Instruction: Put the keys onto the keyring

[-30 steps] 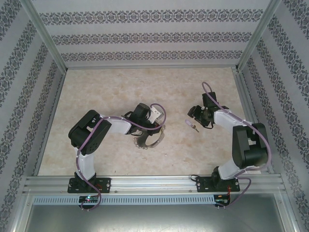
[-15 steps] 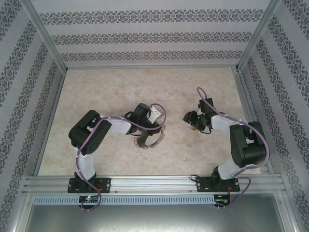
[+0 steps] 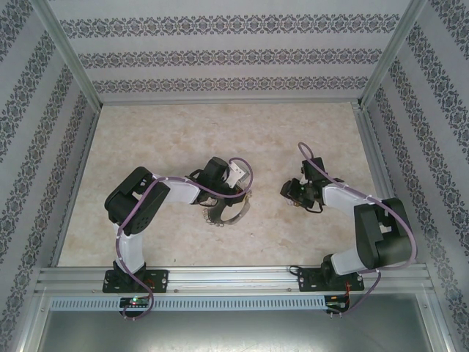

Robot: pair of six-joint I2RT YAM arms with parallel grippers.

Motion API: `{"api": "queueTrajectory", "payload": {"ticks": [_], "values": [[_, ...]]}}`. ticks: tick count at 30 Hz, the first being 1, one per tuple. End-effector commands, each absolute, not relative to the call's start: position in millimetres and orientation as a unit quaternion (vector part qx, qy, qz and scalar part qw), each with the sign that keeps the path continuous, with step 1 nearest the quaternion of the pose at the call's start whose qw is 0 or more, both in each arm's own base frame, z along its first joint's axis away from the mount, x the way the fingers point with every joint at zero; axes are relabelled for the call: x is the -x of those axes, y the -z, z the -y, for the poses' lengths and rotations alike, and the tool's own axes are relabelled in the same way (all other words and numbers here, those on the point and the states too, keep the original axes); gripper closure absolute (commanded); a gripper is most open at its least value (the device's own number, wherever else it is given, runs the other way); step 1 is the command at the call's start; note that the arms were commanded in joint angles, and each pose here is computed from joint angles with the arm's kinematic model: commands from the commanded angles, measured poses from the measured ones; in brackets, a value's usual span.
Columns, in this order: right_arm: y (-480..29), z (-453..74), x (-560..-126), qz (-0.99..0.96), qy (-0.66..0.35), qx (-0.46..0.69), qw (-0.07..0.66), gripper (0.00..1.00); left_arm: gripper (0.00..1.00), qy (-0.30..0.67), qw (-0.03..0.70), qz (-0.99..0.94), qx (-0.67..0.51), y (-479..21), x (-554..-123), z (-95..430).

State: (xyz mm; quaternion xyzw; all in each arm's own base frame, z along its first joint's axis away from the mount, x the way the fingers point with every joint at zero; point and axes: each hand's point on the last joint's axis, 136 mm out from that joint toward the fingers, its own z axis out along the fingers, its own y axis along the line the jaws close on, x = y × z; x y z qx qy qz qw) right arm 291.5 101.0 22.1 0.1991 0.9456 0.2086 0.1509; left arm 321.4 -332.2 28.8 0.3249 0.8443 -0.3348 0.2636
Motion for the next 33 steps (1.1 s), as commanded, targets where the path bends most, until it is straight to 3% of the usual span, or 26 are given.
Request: {"api": "queueTrajectory", "payload": {"ticks": [1,7,17,33], "values": [[-27,-94,-283,-0.953,-0.174,-0.198,0.15,0.49,1.0,0.348,0.263,-0.836,-0.332,-30,-319,344],[-60,-76,-280,-0.942,-0.131,-0.241,0.194,0.48,1.0,0.349,0.262,-0.836,-0.332,-30,-319,345],[-57,-66,-260,-0.94,-0.079,-0.309,0.117,0.54,1.0,0.352,0.262,-0.834,-0.334,-28,-319,346],[-26,-78,-264,-0.974,0.019,-0.208,0.089,0.59,1.0,0.357,0.266,-0.83,-0.335,-29,-316,346]]}}
